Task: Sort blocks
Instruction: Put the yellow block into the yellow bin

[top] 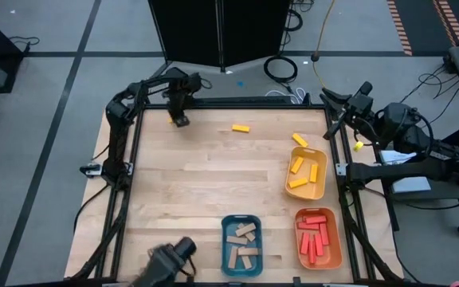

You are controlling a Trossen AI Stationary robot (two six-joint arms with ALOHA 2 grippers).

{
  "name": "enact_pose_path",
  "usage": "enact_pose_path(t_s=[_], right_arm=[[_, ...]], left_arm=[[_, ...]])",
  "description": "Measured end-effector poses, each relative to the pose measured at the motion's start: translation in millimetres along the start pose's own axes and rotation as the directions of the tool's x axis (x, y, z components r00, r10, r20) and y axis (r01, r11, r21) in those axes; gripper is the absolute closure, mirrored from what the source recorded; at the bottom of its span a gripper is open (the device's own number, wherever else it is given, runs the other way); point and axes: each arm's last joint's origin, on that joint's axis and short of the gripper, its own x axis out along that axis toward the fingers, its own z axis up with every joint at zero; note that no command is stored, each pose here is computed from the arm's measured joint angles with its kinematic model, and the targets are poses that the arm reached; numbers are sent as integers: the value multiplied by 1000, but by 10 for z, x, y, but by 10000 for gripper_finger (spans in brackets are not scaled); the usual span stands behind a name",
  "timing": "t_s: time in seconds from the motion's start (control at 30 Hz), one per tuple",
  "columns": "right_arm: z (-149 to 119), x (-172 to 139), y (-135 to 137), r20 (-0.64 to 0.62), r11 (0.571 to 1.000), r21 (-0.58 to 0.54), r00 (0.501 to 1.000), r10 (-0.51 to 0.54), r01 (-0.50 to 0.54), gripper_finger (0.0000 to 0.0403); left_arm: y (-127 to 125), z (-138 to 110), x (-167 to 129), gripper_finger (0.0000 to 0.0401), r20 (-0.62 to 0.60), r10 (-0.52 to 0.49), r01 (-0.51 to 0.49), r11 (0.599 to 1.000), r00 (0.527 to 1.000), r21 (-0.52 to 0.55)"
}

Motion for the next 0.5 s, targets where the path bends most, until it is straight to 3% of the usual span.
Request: enact_pose_path(t_s=[0.1,0.17,0.23,0.4,0.5], right_arm=[[9,0,-3,8,1000,5,1000,-4,4,403],[19,0,-7,17,1000,2,1000,-11,11,403],[24,0,-12,21,1000,-6,1000,-16,16,403],[22,3,-13,20,1000,-14,1000,-17,17,403],[23,1,-13,22,1000,-14,1000,-11,11,403]], left_arm=[[-339,19,-294,325,175,-186,174,982,967,80],[-604,56,-485,325,296,-317,280,946,901,163],[-889,106,-683,325,405,-407,319,909,818,268],[-1658,312,-1011,325,597,-453,145,859,662,492],[-2011,436,-1097,325,675,-473,30,830,567,556]])
